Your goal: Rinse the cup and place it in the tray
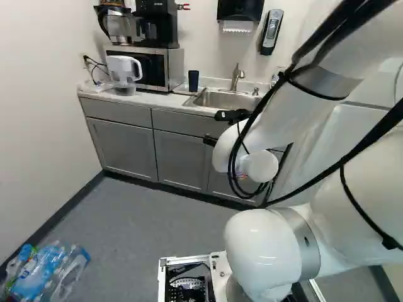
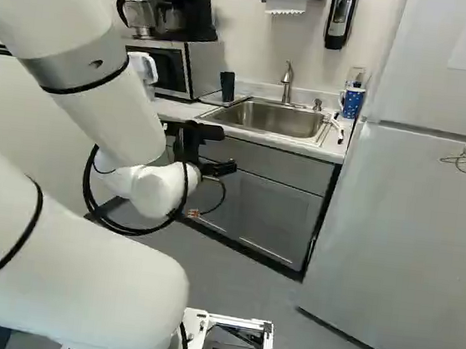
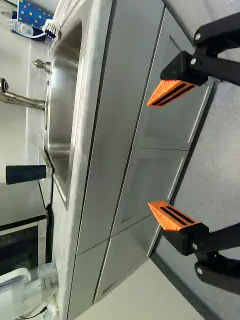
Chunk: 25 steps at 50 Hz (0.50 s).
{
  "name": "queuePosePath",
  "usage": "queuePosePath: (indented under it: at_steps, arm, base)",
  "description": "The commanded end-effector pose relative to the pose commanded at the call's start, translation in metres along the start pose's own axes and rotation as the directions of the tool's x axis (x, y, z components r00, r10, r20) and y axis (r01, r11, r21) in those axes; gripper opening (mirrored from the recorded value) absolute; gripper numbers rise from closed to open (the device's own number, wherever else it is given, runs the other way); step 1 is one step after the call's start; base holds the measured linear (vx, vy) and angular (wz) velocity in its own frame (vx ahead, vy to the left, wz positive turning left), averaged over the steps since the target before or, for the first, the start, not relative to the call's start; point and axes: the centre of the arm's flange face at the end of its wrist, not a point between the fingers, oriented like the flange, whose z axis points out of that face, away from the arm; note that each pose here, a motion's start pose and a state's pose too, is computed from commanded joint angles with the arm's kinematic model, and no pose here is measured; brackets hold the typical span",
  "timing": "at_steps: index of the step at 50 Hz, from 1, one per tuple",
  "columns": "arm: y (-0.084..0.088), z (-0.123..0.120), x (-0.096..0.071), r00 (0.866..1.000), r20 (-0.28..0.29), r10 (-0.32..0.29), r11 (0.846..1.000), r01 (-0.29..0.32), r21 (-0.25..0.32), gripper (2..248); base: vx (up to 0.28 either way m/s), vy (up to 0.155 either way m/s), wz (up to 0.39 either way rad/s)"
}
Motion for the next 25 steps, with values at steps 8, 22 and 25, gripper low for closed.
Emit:
queuePosePath:
  at_steps: [8,22,25]
  arm:
    - [-0.0012,-0.0029,-0.0043,1.000,-0.006,-0.001,1.000,0.001,0.005,247]
    - [-0.0021,-0.0053,-0.0077,1.000,-0.011,-0.002,1.000,0.002,0.009,247]
    - [-0.0021,-0.0053,-0.0077,1.000,-0.011,-0.002,1.000,0.002,0.009,247]
  base:
    - [0.000,0.000,0.000]
    - [0.000,0.000,0.000]
    - [0.000,0.000,0.000]
